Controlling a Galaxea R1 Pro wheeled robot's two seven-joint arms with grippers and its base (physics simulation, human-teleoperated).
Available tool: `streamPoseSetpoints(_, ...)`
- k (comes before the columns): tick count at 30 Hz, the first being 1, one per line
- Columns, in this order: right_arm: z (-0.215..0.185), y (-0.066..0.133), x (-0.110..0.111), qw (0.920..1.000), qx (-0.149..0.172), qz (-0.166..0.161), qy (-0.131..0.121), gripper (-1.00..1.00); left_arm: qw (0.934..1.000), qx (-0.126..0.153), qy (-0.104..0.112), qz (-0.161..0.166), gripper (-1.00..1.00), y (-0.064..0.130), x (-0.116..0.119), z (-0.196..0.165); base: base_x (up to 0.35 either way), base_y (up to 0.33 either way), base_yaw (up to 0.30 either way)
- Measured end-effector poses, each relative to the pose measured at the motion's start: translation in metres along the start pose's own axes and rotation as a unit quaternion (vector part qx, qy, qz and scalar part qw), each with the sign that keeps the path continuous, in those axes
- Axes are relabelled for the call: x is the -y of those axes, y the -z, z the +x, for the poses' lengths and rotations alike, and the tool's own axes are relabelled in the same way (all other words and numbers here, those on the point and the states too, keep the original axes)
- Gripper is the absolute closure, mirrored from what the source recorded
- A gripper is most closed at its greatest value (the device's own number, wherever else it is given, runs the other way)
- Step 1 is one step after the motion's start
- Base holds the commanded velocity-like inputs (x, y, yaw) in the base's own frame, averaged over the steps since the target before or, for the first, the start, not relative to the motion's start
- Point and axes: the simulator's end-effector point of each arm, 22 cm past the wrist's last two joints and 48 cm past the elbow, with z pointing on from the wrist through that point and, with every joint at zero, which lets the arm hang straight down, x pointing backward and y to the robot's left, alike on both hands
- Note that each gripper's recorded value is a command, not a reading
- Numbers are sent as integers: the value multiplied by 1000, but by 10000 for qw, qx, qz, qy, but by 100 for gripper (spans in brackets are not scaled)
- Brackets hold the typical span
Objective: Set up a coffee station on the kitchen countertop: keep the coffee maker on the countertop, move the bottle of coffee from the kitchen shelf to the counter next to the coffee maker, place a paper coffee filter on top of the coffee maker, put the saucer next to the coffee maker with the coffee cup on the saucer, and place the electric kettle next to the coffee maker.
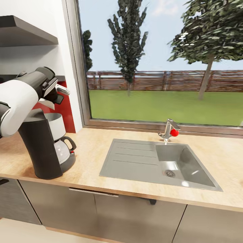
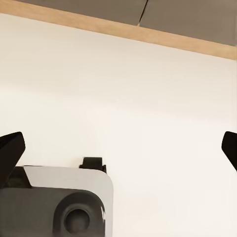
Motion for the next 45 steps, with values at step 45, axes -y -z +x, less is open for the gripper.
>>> streamPoseSetpoints(45, 6, -15, 1, 10000, -4, 10, 22, -100, 10000, -8, -4, 3, 100, -12, 8, 10, 0, 0, 0)
